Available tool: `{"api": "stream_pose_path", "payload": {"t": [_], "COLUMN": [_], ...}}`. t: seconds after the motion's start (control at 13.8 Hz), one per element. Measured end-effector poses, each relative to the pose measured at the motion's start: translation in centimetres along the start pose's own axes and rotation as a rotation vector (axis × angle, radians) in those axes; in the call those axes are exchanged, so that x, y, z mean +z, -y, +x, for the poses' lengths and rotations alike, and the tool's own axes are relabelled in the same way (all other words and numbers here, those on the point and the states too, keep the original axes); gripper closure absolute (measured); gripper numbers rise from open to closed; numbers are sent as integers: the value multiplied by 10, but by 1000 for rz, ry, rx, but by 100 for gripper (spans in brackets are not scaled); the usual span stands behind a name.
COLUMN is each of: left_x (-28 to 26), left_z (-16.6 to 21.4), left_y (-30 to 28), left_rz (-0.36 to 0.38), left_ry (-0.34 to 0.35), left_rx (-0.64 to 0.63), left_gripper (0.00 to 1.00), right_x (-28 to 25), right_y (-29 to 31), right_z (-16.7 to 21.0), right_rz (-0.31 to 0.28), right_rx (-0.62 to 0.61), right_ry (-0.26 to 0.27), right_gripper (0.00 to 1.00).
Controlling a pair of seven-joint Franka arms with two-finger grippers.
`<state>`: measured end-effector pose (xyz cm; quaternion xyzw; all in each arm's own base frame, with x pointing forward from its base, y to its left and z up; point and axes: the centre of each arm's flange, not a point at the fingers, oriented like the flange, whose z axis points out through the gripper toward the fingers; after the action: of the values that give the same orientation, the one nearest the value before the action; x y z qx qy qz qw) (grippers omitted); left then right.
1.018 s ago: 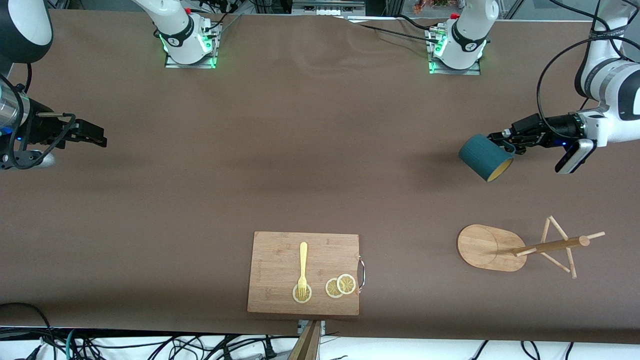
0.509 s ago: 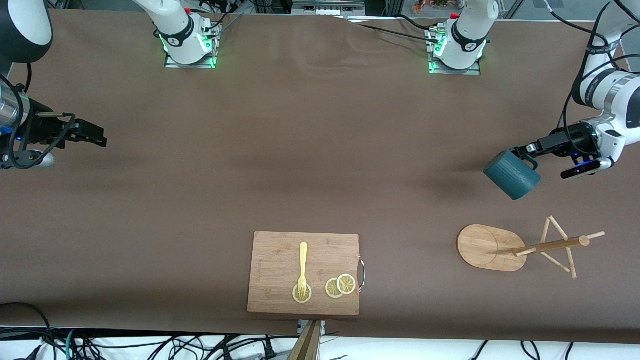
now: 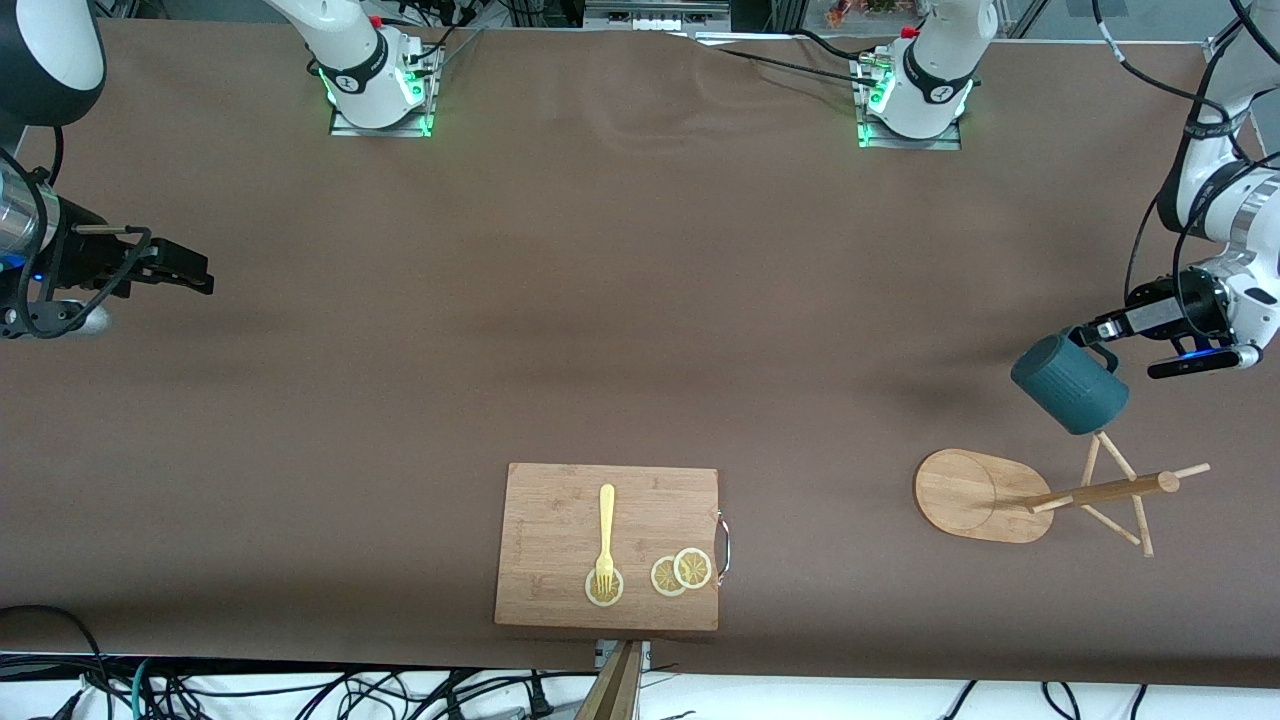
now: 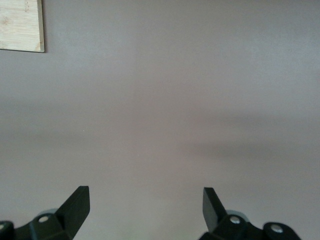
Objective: Pass cup and hang on rack
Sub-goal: 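Lift the mug by its handle with the left gripper toward the rack, then hang the mug handle on a rack peg and open the left gripper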
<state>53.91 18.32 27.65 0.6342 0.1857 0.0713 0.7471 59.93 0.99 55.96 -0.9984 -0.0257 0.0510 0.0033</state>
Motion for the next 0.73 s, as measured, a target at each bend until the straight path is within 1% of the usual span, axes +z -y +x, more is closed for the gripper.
{"api": "stream_pose_path", "payload": {"t": [0.29, 0.73], "left_x": [-3, -9], "left_z": [16, 39], "left_y": [17, 45], "left_rz": [-49, -134], "left_ry": [-36, -45], "left_rx": [-12, -31], "left_gripper": [79, 79], "right_x": [-1, -2], "right_y": [9, 11], "right_z": [0, 0], "right_rz": [0, -1], "right_rx": [-14, -17], "right_ry": [-2, -4], "right_gripper": [0, 0]}}
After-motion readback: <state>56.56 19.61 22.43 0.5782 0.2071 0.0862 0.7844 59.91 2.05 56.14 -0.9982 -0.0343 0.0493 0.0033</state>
